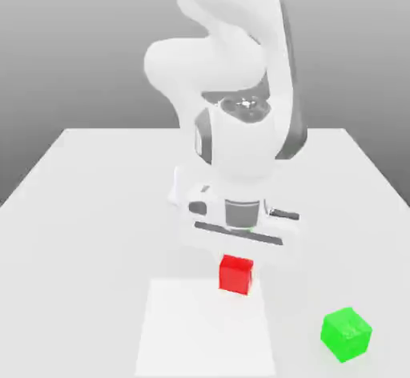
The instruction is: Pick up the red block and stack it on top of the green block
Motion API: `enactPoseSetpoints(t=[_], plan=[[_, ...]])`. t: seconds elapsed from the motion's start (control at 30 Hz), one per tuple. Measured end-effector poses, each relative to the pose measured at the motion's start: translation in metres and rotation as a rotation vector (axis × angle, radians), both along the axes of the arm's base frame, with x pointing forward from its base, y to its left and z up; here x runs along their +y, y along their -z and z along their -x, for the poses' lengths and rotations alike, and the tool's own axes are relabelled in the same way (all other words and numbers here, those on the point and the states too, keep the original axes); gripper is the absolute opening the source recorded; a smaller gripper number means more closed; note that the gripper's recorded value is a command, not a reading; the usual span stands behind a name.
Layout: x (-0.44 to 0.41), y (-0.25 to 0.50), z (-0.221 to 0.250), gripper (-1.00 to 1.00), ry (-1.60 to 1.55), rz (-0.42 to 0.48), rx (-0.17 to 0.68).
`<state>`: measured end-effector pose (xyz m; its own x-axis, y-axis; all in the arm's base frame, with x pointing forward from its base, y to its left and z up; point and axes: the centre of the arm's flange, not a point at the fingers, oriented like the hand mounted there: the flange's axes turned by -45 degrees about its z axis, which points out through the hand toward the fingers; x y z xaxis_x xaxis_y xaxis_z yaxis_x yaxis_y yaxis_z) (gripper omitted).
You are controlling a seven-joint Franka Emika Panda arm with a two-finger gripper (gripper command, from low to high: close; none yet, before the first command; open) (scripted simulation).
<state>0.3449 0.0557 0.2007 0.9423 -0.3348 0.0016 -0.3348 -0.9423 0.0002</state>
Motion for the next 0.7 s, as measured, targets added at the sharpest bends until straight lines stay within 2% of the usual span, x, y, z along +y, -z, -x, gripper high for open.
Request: enactPoseSetpoints(t=[0.4, 0.57, 0.6, 0.7], plan=[[0.144, -0.042, -0.082, -1.00, -0.671, -0.001, 0.003], [0.161, 0.004, -0.091, -1.00, -0.741, 0.000, 0.001], [0.161, 0.014, -0.091, 1.00, -0.743, 0.000, 0.001], [0.161, 0.014, -0.091, 1.00, -0.743, 0.000, 0.001]])
